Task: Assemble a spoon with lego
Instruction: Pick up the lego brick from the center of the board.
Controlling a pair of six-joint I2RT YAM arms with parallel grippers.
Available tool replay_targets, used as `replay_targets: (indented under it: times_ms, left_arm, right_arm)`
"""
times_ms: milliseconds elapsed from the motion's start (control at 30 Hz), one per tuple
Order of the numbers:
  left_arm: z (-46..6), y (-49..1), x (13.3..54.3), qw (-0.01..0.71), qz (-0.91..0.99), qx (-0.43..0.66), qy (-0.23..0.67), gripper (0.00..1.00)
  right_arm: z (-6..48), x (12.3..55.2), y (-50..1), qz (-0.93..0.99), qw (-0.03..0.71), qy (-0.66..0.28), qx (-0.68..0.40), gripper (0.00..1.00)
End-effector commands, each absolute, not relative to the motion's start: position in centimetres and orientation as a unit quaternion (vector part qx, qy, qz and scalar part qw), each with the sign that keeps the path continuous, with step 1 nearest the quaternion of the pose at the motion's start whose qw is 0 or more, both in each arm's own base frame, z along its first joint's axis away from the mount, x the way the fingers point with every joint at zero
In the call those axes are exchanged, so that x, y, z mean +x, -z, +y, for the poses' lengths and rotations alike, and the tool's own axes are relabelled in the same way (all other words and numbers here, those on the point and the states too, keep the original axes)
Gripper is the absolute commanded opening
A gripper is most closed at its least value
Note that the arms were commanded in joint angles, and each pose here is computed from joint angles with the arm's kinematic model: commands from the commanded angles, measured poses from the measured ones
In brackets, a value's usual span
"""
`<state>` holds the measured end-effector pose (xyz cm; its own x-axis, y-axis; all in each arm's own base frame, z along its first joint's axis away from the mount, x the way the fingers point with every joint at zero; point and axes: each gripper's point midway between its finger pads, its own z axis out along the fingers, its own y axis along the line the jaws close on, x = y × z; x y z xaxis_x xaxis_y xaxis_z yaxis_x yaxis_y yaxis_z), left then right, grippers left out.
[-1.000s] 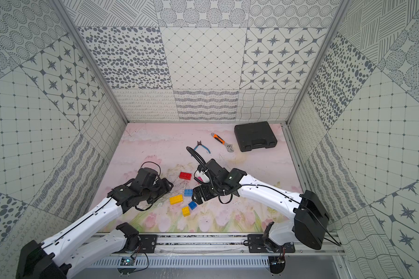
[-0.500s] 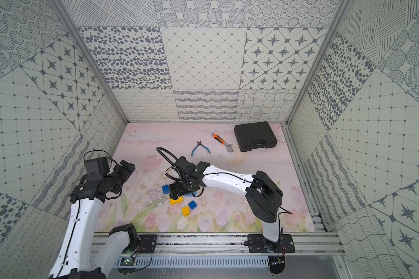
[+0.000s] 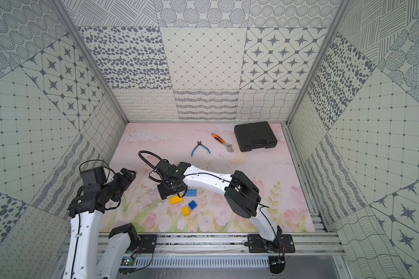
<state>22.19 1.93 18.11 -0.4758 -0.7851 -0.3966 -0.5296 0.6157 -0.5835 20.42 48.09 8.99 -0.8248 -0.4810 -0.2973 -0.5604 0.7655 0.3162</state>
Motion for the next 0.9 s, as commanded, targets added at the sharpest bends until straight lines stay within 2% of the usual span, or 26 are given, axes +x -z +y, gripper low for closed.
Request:
replay_targets:
  times_ms: [0,400,667,867]
  left_arm:
    - [0.6,-18.5,21.2,0.32,0.842,-0.375,0.22,0.93]
    - [-0.1,-20.3,20.3,0.339,0.838,-0.359,0.231,0.92]
    - [-0.4,-20.3,20.1,0.339,0.841,-0.351,0.235,0.92]
    - [-0.4,-20.1,20.0,0.338,0.842,-0.351,0.233,0.92]
  right_arm:
    - [48.7,21.0,-7.5,0.941,0.099,-0.173,-0.272,0.75]
    - [50.3,23.8,-5.8,0.948,0.137,-0.132,-0.256,0.65]
    - [50.8,24.3,-4.5,0.95,0.13,-0.111,-0.26,0.49]
    - [50.4,24.0,-4.2,0.952,0.126,-0.106,-0.26,0.48]
